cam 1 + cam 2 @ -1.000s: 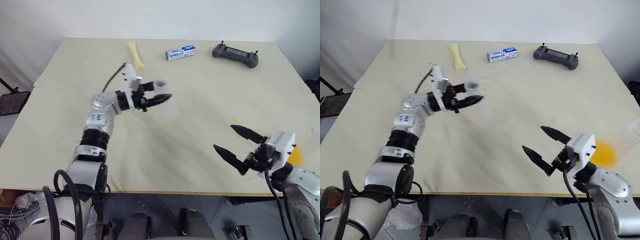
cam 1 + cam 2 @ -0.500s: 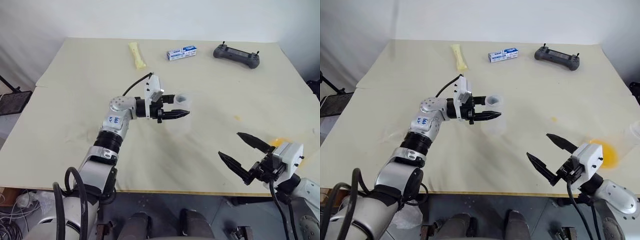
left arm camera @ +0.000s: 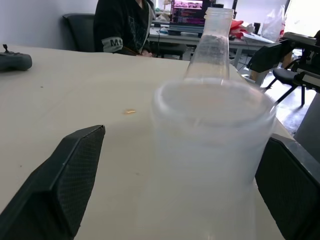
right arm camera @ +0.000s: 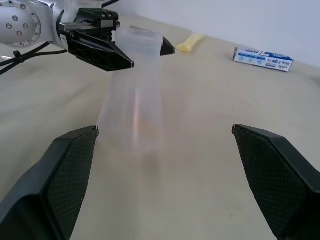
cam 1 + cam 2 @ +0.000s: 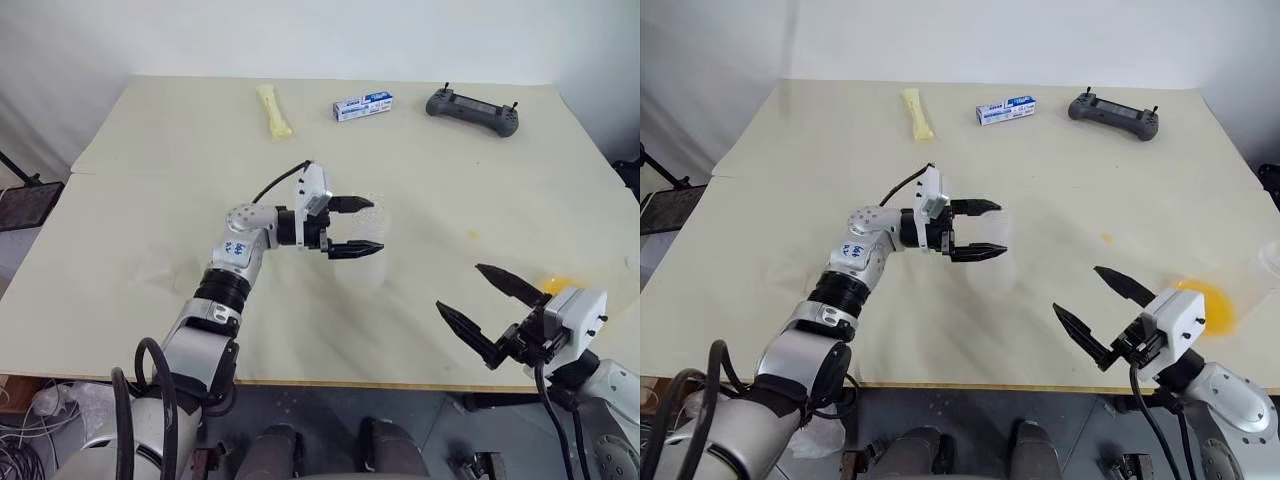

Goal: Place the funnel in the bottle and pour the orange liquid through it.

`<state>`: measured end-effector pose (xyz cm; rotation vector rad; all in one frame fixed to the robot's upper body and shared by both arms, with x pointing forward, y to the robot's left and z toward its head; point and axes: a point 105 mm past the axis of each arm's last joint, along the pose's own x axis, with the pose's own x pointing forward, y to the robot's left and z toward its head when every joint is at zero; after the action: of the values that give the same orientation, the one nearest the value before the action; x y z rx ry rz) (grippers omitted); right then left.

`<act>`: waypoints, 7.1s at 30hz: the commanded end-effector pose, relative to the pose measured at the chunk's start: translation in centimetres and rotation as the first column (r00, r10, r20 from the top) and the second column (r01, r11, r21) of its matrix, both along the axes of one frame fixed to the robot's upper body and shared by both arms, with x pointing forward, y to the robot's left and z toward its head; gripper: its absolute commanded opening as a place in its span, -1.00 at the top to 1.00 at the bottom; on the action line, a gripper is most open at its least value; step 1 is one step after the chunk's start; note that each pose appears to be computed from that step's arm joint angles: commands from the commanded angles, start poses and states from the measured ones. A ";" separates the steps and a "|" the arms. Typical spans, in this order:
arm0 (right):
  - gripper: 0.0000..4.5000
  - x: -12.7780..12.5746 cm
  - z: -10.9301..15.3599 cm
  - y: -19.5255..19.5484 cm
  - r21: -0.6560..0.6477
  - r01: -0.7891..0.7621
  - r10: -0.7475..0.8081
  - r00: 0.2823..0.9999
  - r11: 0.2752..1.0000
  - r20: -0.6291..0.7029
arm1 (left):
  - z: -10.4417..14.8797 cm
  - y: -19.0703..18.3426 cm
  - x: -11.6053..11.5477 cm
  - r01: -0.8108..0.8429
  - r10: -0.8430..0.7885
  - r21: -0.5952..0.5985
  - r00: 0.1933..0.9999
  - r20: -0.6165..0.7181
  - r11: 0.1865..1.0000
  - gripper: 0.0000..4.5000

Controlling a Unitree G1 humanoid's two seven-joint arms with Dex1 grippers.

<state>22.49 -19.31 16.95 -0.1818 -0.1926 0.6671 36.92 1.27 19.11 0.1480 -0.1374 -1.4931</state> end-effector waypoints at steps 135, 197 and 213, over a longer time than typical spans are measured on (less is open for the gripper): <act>-1.00 0.5 -0.9 2.4 -0.061 -0.414 0.408 0.909 0.908 -0.084 | -2.6 25.7 -9.2 -0.952 0.935 -0.130 0.298 -0.191 0.277 0.99; -1.00 0.9 0.9 2.1 -0.096 -0.222 0.228 0.972 0.970 0.057 | 11.8 6.2 -4.6 0.296 -0.065 0.283 0.786 -0.614 0.912 0.99; -1.00 0.6 0.2 2.4 -0.075 -0.190 0.194 0.979 0.979 0.064 | 9.8 4.6 -2.7 0.264 0.035 0.465 0.840 -0.541 0.845 0.99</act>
<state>23.51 -17.33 16.26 -0.2357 -0.2111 0.8560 35.31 6.44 26.93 0.1353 0.7697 -1.5044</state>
